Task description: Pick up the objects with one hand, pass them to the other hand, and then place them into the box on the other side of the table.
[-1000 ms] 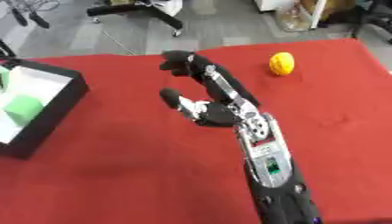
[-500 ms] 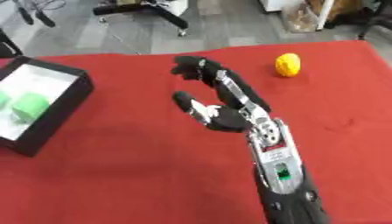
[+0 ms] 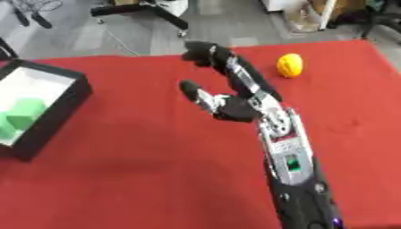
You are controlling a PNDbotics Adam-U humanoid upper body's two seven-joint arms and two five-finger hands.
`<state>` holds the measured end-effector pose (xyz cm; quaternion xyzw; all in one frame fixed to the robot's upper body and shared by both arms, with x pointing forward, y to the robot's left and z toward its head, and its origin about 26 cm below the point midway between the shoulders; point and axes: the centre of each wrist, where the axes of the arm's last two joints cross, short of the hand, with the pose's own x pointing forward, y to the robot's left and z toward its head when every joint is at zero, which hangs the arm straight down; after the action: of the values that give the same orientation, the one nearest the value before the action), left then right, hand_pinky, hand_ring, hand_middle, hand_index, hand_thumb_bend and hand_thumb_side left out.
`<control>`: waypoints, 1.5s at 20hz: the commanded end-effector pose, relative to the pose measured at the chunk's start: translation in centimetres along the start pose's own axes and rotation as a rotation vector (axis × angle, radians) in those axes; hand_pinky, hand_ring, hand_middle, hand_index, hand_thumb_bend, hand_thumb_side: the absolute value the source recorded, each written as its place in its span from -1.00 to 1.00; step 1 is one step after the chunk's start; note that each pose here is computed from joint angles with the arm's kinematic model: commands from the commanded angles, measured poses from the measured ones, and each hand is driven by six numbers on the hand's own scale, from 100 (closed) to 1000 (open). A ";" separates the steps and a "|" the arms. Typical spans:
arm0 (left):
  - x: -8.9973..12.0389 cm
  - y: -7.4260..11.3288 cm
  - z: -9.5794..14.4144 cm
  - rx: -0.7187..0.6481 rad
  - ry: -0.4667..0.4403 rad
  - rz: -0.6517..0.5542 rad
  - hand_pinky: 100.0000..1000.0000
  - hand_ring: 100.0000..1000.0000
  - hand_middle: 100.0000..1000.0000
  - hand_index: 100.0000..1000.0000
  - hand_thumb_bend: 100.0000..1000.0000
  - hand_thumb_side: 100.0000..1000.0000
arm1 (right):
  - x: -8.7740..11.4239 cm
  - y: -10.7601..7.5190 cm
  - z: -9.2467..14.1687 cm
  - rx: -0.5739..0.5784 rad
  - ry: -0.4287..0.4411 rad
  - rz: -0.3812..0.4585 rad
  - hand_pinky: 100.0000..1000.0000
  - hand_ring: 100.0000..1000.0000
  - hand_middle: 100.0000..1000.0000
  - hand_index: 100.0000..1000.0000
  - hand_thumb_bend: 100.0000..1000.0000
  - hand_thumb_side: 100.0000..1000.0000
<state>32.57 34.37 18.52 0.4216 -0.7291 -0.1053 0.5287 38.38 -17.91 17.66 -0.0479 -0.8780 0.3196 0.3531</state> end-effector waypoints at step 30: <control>7.4 -7.6 8.3 -0.289 -0.330 0.656 0.49 0.52 0.59 0.59 -0.03 0.40 | -15.4 -7.1 3.6 -0.323 0.979 0.585 0.73 0.85 0.86 0.81 -0.48 -0.18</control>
<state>28.83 21.96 14.99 0.0647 -0.8722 -0.0947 0.4755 48.11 -29.07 9.03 -0.4547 -0.6034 0.2190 0.6174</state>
